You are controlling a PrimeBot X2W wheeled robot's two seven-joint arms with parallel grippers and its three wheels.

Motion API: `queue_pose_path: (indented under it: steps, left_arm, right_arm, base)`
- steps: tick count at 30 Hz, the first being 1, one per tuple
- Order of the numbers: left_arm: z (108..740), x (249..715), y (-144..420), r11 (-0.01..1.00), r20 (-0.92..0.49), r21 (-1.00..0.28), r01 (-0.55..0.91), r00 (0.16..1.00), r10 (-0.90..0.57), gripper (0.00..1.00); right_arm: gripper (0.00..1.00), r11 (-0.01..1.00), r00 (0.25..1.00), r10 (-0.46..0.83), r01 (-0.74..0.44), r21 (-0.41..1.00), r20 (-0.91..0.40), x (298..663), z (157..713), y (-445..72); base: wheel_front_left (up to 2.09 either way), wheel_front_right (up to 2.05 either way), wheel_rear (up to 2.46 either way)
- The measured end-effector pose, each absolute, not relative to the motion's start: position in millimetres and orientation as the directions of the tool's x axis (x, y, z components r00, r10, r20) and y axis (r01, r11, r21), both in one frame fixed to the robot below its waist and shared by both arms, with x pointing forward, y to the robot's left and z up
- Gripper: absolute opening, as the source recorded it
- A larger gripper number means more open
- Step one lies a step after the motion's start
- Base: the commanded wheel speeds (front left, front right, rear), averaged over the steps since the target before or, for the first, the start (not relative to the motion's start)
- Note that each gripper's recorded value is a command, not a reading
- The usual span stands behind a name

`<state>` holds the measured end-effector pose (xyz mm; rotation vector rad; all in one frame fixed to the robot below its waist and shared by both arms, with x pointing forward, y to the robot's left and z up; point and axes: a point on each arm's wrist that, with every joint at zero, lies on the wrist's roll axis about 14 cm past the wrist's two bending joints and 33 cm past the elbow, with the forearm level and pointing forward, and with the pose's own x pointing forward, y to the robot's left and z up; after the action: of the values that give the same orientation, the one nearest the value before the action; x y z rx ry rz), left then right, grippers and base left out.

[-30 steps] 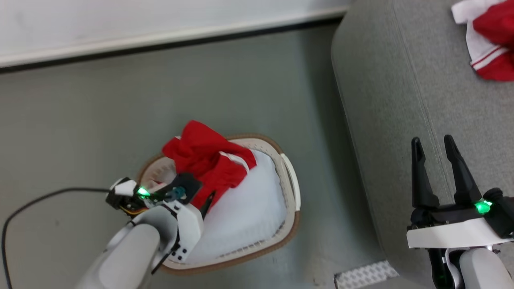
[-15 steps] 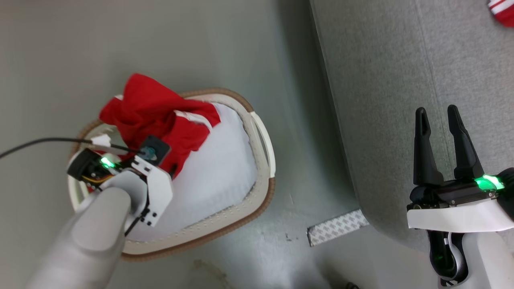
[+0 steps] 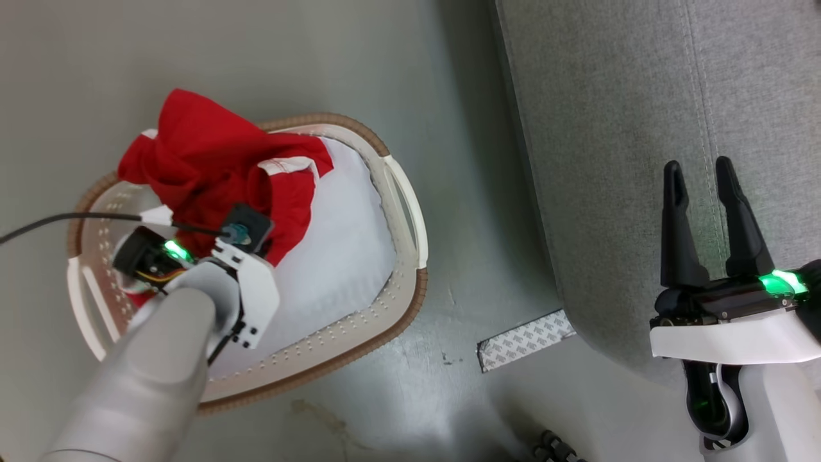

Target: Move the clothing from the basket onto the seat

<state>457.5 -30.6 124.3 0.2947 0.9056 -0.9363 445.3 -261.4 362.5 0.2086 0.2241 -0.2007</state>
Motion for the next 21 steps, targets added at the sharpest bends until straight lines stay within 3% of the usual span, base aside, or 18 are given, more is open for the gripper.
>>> queue_pose_path:
  steps: [8,21]
  left_arm:
    - [174.0,460.8,-46.2,0.636,-0.684,-0.192,0.747,0.363,-0.633,0.0]
    - [312.7,466.1,-27.1,0.746,-0.458,-0.18,0.641,0.617,-0.64,0.0]
  right_arm:
    - [1.0,0.96,0.966,-0.181,0.214,0.179,-0.187,442.6,387.4,-263.3]
    - [1.0,0.964,0.978,-0.196,0.206,0.169,-0.075,400.8,448.1,-262.0]
  base:
    - [0.0,0.0,0.0]
    - [0.0,0.0,0.0]
